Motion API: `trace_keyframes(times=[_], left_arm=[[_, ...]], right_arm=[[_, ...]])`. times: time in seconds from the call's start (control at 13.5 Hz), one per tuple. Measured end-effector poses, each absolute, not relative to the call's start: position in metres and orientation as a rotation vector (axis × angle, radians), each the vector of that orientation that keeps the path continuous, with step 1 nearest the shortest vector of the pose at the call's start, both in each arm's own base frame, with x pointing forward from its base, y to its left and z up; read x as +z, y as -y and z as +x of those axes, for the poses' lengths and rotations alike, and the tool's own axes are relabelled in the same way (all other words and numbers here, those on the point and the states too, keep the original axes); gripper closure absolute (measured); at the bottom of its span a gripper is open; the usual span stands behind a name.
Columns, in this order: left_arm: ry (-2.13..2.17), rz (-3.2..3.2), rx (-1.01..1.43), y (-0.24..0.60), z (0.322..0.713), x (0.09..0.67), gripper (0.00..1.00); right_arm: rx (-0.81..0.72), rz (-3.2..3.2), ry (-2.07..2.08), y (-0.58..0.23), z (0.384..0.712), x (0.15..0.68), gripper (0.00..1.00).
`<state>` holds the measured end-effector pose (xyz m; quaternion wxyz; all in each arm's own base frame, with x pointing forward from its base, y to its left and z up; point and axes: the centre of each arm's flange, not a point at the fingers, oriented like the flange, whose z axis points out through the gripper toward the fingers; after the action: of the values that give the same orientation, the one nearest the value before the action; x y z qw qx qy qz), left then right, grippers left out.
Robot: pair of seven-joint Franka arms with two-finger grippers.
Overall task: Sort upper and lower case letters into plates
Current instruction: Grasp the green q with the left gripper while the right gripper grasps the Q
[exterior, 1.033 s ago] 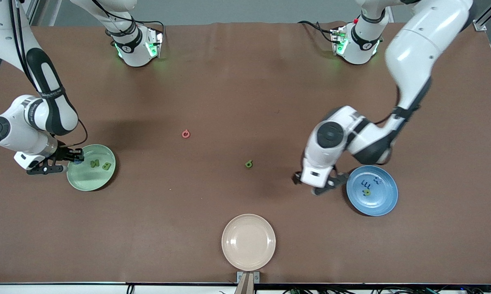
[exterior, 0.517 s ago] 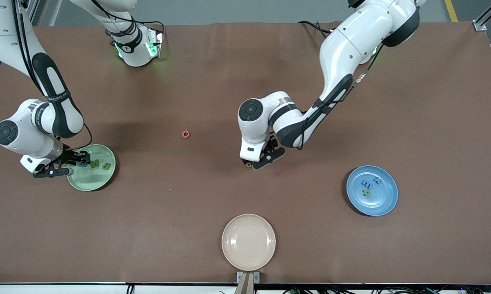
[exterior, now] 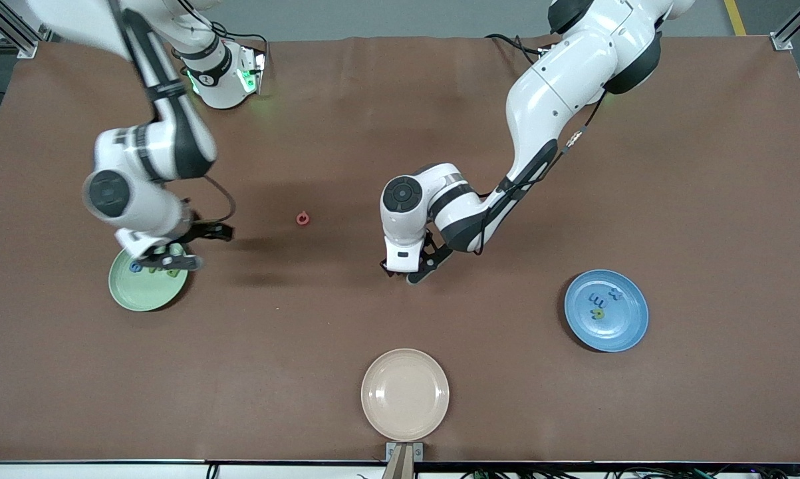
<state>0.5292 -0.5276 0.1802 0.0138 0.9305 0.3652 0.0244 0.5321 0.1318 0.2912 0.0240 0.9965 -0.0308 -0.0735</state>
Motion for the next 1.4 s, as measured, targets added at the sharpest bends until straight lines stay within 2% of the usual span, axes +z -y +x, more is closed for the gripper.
trace_keyframes(times=[0.3, 0.52, 0.81, 0.89, 0.96, 1.03, 1.11, 1.18, 1.25, 1.33, 1.4], left_arm=[[-1.267, 2.84, 0.066, 0.529, 0.528, 0.176, 0.27], [-1.303, 2.827, 0.066, 0.526, 0.531, 0.171, 0.3], [-1.309, 2.815, 0.073, 0.525, 0.534, 0.173, 0.42], [-1.309, 2.814, 0.074, 0.525, 0.535, 0.174, 0.5], [-1.309, 2.813, 0.074, 0.525, 0.535, 0.174, 0.5], [-1.309, 2.813, 0.075, 0.525, 0.535, 0.174, 0.58], [-1.308, 2.807, 0.08, 0.526, 0.536, 0.178, 0.62], [-1.309, 2.808, 0.08, 0.525, 0.537, 0.177, 0.62], [-1.309, 2.807, 0.082, 0.524, 0.538, 0.176, 0.62], [-1.308, 2.806, 0.088, 0.523, 0.541, 0.178, 0.62], [-1.304, 2.803, 0.099, 0.521, 0.545, 0.181, 0.62]], right_arm=[[-0.135, 3.088, 0.12, -0.228, 0.485, 0.261, 0.0], [-0.131, 3.098, 0.121, -0.261, 0.469, 0.229, 0.0], [-0.122, 3.091, 0.078, -0.27, 0.454, 0.185, 0.0], [-0.119, 3.091, 0.077, -0.269, 0.451, 0.18, 0.0], [-0.122, 3.09, 0.079, -0.267, 0.45, 0.178, 0.0], [-0.124, 3.088, 0.079, -0.266, 0.449, 0.177, 0.05], [-0.124, 3.088, 0.079, -0.266, 0.448, 0.177, 0.05], [-0.12, 3.089, 0.077, -0.266, 0.447, 0.176, 0.11], [-0.119, 3.09, 0.073, -0.267, 0.446, 0.176, 0.24], [-0.119, 3.09, 0.069, -0.268, 0.445, 0.176, 0.32], [-0.118, 3.09, 0.065, -0.269, 0.445, 0.176, 0.33]])
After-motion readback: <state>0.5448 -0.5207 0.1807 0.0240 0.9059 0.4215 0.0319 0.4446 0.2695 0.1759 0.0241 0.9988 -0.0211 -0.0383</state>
